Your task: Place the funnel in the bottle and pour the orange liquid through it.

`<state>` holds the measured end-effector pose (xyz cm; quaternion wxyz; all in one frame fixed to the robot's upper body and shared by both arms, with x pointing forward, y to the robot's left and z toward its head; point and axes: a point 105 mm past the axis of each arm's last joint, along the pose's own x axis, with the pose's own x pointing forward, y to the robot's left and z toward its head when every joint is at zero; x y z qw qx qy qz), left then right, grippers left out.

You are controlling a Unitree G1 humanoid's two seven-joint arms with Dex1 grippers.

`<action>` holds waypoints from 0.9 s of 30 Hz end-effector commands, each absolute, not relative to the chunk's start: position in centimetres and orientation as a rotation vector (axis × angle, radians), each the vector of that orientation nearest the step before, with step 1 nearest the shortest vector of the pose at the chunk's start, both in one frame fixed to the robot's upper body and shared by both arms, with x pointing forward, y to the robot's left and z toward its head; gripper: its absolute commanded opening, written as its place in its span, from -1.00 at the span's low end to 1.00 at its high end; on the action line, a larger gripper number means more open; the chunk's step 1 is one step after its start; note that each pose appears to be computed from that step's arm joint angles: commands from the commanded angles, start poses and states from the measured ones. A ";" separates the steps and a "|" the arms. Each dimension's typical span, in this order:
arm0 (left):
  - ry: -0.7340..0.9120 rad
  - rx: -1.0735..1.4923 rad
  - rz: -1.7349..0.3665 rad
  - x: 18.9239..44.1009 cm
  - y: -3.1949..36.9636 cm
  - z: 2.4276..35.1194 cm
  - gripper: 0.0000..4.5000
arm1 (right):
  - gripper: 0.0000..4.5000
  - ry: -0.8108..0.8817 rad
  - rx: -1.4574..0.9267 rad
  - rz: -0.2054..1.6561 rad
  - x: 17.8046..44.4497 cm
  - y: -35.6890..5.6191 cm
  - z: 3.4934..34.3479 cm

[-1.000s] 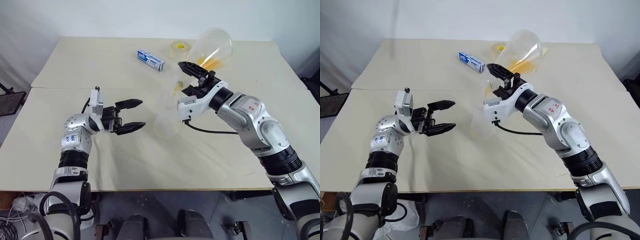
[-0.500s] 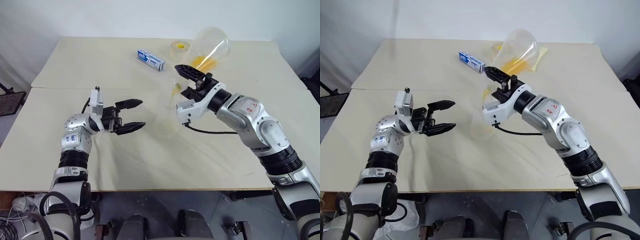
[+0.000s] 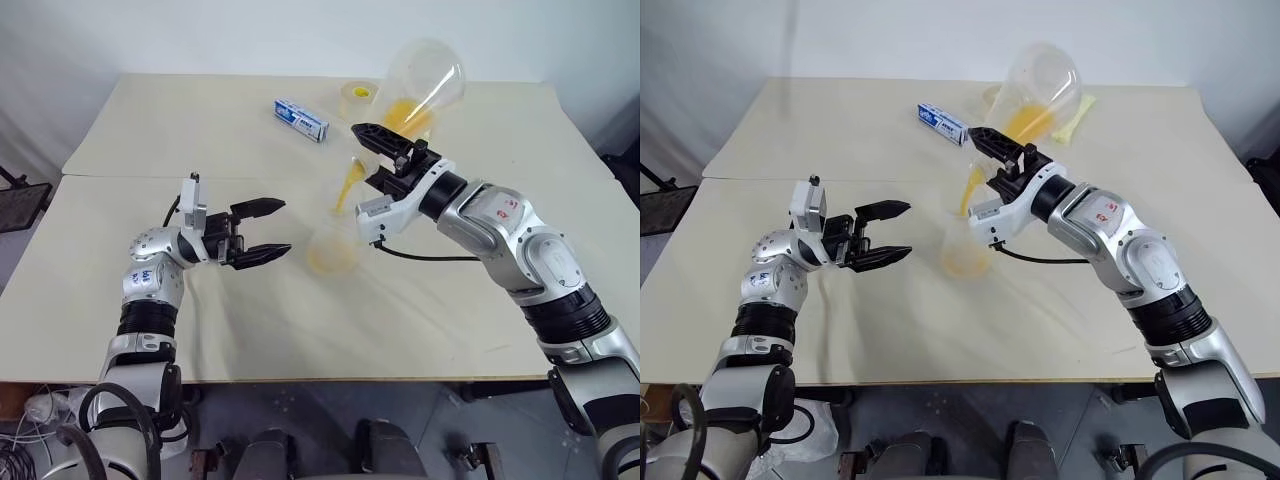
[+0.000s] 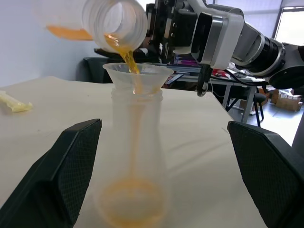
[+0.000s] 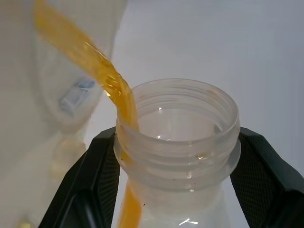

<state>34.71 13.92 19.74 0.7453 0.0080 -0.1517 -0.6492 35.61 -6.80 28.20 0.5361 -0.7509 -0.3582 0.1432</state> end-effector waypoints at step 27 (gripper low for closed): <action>-0.387 0.032 -1.420 34.5 14.2 21.0 1.00 | 0.25 -0.986 -1.855 0.236 35.3 -7.2 30.7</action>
